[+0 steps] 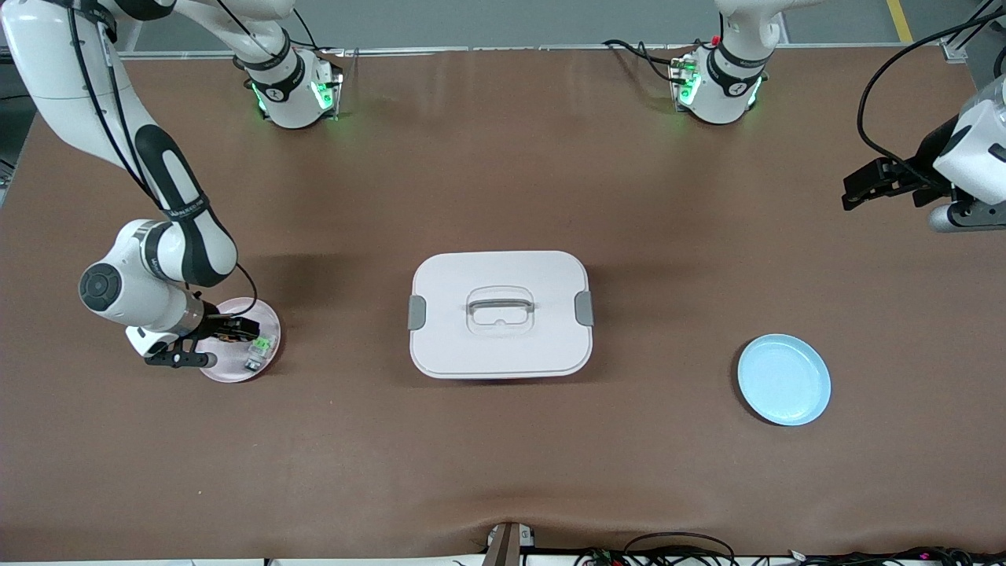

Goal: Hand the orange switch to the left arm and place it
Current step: 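Close the right gripper on the black-and-orange switch, then lift the switch with the right gripper while the left gripper approaches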

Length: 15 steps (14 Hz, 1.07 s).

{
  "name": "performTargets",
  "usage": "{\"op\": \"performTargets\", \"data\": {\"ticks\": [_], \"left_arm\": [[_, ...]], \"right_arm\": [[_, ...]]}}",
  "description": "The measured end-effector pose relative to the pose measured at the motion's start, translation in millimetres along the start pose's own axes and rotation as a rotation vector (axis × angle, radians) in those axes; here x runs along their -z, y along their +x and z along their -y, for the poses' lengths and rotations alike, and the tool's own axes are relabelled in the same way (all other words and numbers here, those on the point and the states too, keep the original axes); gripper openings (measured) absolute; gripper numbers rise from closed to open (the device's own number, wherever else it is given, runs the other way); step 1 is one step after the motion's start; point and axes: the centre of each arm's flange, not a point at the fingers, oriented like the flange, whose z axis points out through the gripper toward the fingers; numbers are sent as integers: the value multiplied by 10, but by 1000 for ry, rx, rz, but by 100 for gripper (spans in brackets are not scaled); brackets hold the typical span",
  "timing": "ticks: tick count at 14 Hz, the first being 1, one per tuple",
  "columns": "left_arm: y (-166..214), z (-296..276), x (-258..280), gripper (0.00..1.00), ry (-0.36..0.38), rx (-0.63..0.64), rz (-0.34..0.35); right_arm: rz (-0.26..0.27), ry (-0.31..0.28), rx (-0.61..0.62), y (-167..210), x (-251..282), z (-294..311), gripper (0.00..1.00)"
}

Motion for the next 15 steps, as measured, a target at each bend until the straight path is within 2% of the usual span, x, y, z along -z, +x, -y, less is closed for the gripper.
{"op": "performTargets", "data": {"ticks": [2,8,9,11,13,15], "left_arm": [[0,5,0,100,0,1,0],[6,68,0,100,-1,12,0],[6,68,0,100,-1,12,0],[6,67,0,100,-1,12,0],[6,66,0,100,-1,12,0],[5,62,-2,100,-1,11,1]], "right_arm": [[1,7,0,1,9,-4,72],[9,23,-7,0,14,-13,73],[35,34,-9,-3,24,7,73],[119,92,-31,58,181,77,73],[203,148,-49,213,588,142,73],[269,175,-117,310,1061,193,73]]}}
